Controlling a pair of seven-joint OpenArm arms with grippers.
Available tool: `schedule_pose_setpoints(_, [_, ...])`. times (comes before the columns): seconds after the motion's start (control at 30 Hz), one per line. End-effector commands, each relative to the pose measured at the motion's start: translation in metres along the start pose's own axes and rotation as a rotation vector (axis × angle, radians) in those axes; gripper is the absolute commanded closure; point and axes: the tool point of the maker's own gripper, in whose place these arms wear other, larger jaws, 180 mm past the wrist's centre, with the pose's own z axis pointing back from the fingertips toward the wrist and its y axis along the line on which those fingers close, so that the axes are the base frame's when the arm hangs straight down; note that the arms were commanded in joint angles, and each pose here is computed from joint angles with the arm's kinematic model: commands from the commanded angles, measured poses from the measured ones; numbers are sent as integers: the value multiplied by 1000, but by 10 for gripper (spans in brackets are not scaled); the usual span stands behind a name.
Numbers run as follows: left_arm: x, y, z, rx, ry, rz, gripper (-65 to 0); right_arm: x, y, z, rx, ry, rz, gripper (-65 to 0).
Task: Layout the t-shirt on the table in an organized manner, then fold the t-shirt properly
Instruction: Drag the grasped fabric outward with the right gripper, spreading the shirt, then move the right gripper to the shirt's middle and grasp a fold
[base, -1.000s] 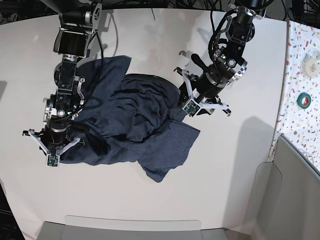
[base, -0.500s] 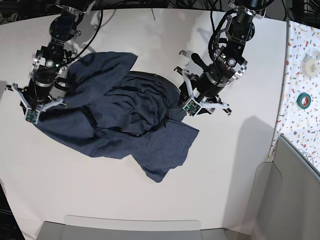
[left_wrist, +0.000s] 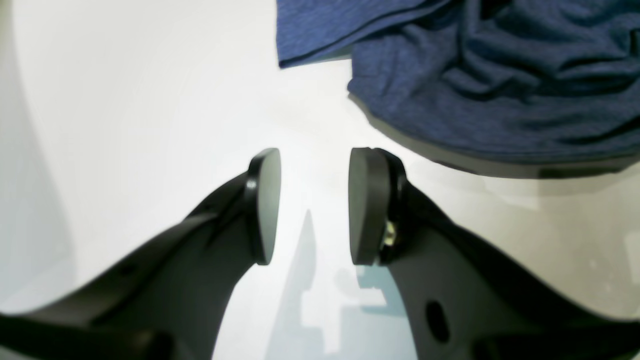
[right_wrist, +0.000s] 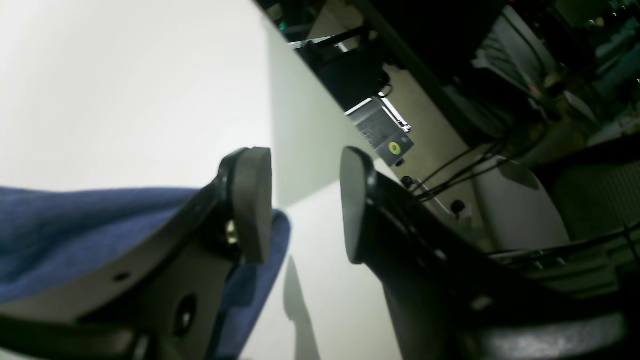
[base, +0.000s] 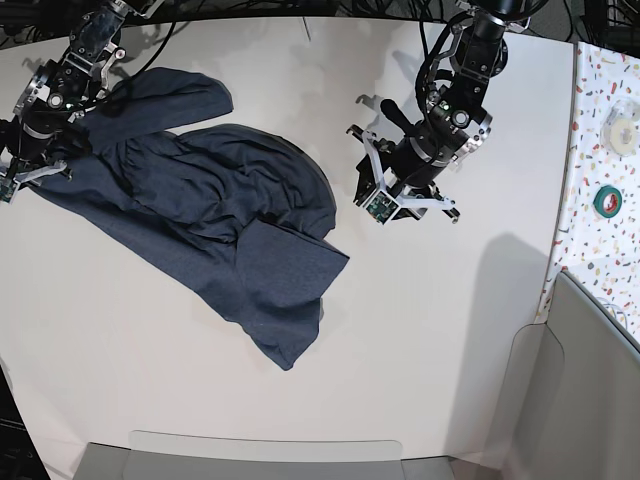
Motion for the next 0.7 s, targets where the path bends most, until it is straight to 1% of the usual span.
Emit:
schedule_pose_setpoints(0.0, [9, 2, 3, 10, -33, -1, -224, 17, 2, 3, 4, -65, 3, -230])
schedule_pose_setpoints(0.1, [4, -2, 5, 3, -24, 5, -224, 34, 22, 15, 60, -117, 8, -231])
schedule_pose_setpoints(0.23, [1, -4, 5, -2, -18, 9, -224, 74, 53, 42, 152, -228, -28, -231])
schedule_pose_setpoints(0.3, [1, -4, 5, -2, -18, 9, -224, 97, 76, 57, 219, -293, -40, -231])
schedule_pose_setpoints(0.37, [-3, -7, 6, -7, -10, 12, -224, 118, 108, 74, 308, -351, -37, -231])
schedule_pose_setpoints(0.43, [-5, -7, 6, -7, -6, 14, -224, 131, 144, 92, 405, -381, -26, -231])
schedule_pose_setpoints(0.5, [-6, -7, 6, -7, -1, 14, -224, 134, 192, 113, 499, -368, 45, -231])
schedule_pose_setpoints(0.57, [-10, -9, 7, -11, 10, 18, -224, 130, 235, 132, 555, -373, 192, -231])
schedule_pose_setpoints(0.63, [-12, -8, 8, -6, 15, 17, -224, 124, 271, 155, 598, -423, 356, -231])
schedule_pose_setpoints(0.67, [-12, -8, 8, -6, 15, 17, -224, 121, 283, 163, 614, -437, 408, -231])
